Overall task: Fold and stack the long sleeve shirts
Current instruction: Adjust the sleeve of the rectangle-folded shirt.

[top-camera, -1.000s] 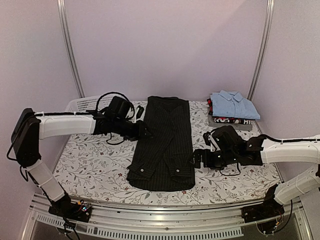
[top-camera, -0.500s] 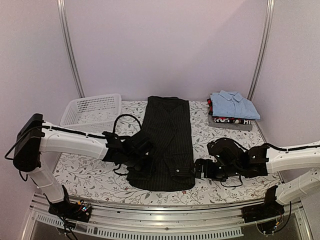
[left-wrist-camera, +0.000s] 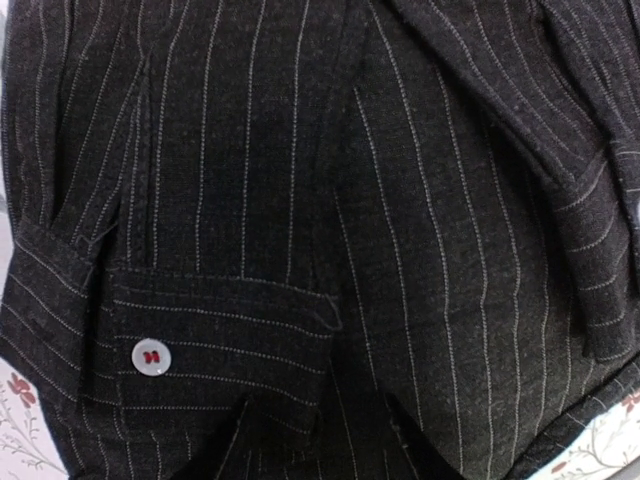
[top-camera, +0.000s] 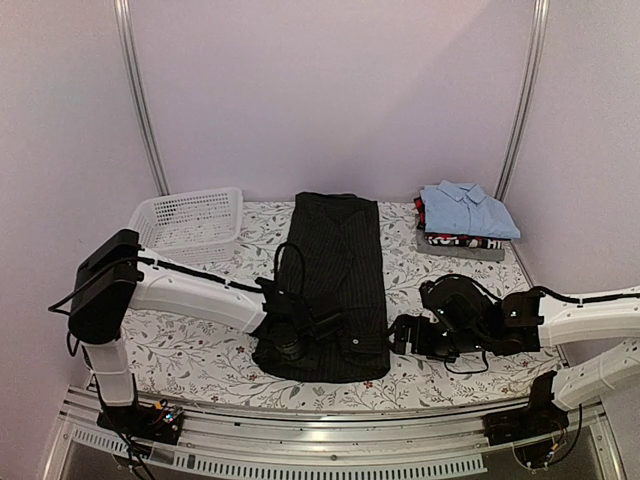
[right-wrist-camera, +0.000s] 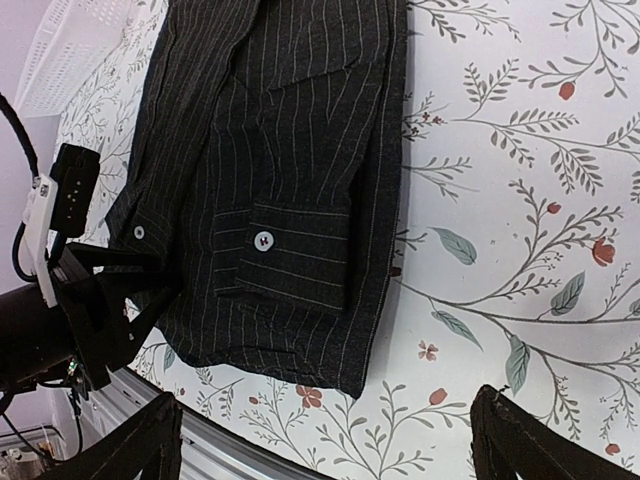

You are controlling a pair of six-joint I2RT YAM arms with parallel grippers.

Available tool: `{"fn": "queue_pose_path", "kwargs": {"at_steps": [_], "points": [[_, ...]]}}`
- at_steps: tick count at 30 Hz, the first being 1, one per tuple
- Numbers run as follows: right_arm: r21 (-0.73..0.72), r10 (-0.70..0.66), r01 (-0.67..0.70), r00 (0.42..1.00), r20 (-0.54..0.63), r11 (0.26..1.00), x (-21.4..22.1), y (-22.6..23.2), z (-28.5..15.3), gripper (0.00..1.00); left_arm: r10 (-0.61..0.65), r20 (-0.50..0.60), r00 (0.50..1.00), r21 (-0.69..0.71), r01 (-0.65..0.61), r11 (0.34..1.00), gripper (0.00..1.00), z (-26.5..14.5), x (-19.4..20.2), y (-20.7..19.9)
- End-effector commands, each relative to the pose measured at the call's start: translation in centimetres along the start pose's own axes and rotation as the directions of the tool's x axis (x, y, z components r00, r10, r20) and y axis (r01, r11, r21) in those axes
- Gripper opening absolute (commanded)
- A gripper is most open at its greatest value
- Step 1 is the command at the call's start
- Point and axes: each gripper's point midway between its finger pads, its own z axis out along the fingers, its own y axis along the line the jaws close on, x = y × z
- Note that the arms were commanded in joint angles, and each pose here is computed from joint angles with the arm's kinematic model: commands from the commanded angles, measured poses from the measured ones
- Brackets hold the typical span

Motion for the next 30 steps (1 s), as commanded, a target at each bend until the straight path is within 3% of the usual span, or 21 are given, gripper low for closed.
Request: {"fn": "queue_pose_path", "kwargs": {"at_steps": [1,11,19,30], "points": [[-0.022,-0.008,0.008,1.0,0.007,1.0,0.0,0.2,-0.4,0.99,0.01,0.021,1.0,-0.102,-0.008,0.995,0.38,-0.3,0.1,0.6],[-0.041,0.001,-0.001,1.0,-0.006,0.999,0.6,0.1,-0.2,0.99,0.022,0.035,0.999,-0.145,-0.016,0.989,0.23,-0.4,-0.3,1.5],[-0.04,0.009,-0.009,1.0,0.006,0.999,0.4,0.0,-0.4,0.99,0.057,0.052,0.997,-0.117,-0.051,0.992,0.01,-0.9,-1.0,0.9],[-0.025,0.009,-0.009,1.0,0.017,1.0,0.1,-0.1,-0.4,0.99,0.098,0.084,0.992,-0.03,-0.096,0.995,0.0,-3.1,-2.1,-1.3]]}}
